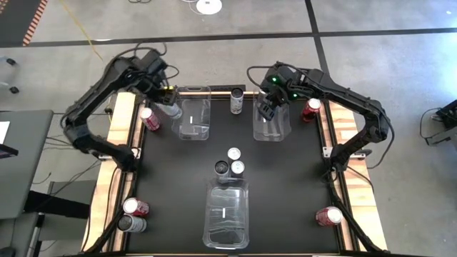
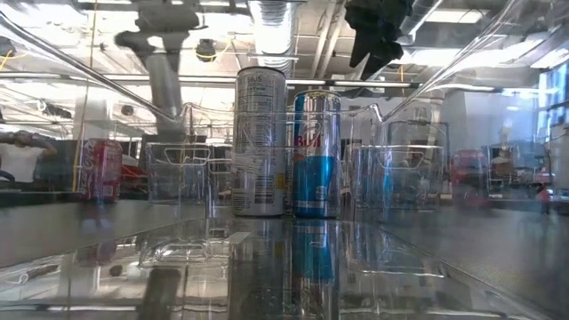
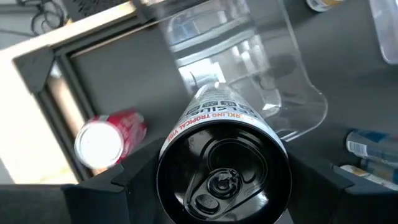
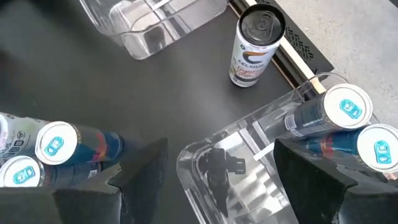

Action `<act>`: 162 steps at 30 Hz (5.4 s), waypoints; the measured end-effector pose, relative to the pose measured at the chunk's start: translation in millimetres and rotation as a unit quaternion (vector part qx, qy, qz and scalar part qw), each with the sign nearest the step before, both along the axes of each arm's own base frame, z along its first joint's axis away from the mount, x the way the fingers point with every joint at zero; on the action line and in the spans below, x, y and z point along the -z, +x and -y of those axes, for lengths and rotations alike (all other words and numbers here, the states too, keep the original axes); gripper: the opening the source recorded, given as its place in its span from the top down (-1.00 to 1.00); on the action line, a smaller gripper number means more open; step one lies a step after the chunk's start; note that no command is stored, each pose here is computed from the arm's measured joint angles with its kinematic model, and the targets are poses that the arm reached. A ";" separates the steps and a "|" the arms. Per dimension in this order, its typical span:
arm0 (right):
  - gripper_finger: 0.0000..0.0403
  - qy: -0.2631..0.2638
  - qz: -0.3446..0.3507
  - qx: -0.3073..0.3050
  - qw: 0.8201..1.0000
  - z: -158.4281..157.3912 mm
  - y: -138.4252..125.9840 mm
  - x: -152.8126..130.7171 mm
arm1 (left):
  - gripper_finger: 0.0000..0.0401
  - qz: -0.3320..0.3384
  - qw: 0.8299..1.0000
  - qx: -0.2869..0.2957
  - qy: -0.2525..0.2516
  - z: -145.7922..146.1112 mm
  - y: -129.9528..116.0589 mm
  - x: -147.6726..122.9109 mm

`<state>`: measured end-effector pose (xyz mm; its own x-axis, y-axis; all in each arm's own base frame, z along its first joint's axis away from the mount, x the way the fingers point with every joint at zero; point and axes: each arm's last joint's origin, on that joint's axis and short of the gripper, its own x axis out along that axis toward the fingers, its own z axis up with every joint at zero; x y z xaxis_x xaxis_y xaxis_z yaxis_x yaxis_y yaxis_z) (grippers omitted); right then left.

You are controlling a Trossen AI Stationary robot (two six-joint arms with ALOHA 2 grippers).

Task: Sort soda cans
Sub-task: Put the top left white soda can into the top left transparent bin, then put the middle white soda can into the top left transparent bin

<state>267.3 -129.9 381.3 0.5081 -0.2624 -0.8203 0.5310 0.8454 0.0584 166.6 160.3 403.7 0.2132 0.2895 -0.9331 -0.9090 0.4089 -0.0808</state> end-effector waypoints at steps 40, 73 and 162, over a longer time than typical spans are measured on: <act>-0.54 0.002 0.014 0.029 0.999 -10.8 -24.7 -17.6 | -0.30 -0.117 0.988 0.099 -0.005 -140.4 91.0 95.7; -0.54 -0.002 0.012 0.053 0.999 -5.4 -31.0 -19.2 | -0.86 -0.096 0.989 0.105 0.046 -123.8 69.6 61.3; -0.54 0.000 -0.019 0.095 0.995 -75.9 -42.6 -26.7 | -0.65 0.140 0.751 0.635 0.111 178.5 172.2 110.9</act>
<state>224.6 -54.0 408.0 0.4185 -0.3511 -0.8376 0.6824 0.7302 0.0349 338.8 -18.2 292.7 0.6286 -0.1715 -0.7586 0.2663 0.9639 0.0027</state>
